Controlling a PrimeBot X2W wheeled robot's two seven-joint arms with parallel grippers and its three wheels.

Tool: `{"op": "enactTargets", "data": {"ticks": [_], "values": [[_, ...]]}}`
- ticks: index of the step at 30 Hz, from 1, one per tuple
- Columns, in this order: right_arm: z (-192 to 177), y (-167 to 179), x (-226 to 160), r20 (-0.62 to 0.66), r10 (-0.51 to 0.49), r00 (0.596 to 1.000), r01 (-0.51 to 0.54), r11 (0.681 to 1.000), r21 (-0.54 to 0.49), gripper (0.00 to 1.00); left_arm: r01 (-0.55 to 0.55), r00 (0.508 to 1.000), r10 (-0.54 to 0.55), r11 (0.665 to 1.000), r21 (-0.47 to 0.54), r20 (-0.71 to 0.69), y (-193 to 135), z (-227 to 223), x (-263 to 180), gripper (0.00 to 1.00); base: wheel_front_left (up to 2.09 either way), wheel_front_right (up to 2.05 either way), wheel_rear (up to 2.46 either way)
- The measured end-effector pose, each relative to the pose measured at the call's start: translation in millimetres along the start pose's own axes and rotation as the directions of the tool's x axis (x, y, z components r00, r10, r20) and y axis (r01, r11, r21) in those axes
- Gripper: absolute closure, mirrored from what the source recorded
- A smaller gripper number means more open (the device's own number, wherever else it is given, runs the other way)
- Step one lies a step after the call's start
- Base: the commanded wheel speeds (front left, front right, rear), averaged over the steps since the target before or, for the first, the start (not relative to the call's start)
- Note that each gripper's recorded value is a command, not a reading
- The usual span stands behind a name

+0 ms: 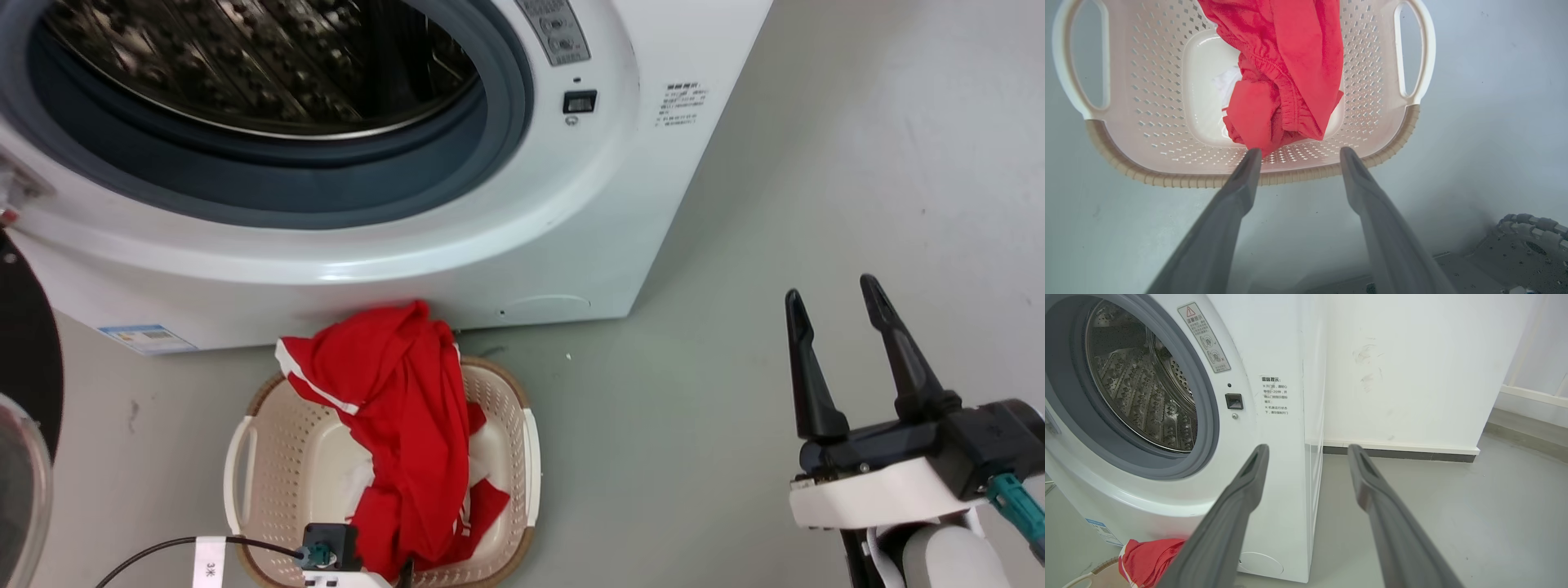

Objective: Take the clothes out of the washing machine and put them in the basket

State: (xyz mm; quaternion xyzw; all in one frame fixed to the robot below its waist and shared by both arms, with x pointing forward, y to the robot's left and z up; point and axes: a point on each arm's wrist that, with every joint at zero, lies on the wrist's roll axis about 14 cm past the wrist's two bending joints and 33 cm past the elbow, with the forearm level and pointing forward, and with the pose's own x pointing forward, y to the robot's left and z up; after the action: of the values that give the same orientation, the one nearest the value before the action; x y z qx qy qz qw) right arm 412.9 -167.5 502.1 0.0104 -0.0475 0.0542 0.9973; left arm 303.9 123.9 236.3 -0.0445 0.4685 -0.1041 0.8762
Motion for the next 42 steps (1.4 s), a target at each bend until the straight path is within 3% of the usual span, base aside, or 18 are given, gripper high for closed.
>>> {"op": "enactTargets", "data": {"ticks": [9,16,26,27,34,42], "values": [[20,13,-18,0.042,0.027,0.999,-0.027,1.0,0.01,0.0,-0.039,0.964,0.041,0.999,-0.013,0.261,7,56,-30,0.0,0.0,0.0,0.0],[29,16,-28,0.063,0.033,0.997,-0.034,0.999,0.01,0.0,-0.064,0.889,0.063,0.998,-0.014,0.453,9,102,-58,0.0,0.0,0.0,0.0],[34,21,-41,0.07,0.044,0.997,-0.045,0.999,0.007,0.0,-0.127,0.698,0.11,0.992,-0.029,0.708,16,164,-121,0.0,0.0,0.0,0.0],[36,23,-41,0.075,0.049,0.996,-0.049,0.999,0.007,0.0,-0.145,0.622,0.118,0.989,-0.034,0.774,17,183,-144,0.0,0.0,0.0,0.0],[39,24,-44,0.084,0.053,0.995,-0.054,0.999,0.006,0.0,-0.186,0.486,0.119,0.982,-0.031,0.866,14,208,-187,0.0,0.0,0.0,0.0],[41,20,-52,0.088,0.038,0.995,-0.039,0.999,0.007,0.0,-0.209,0.391,0.12,0.977,-0.039,0.912,11,216,-221,0.0,0.0,0.0,0.0]]}}
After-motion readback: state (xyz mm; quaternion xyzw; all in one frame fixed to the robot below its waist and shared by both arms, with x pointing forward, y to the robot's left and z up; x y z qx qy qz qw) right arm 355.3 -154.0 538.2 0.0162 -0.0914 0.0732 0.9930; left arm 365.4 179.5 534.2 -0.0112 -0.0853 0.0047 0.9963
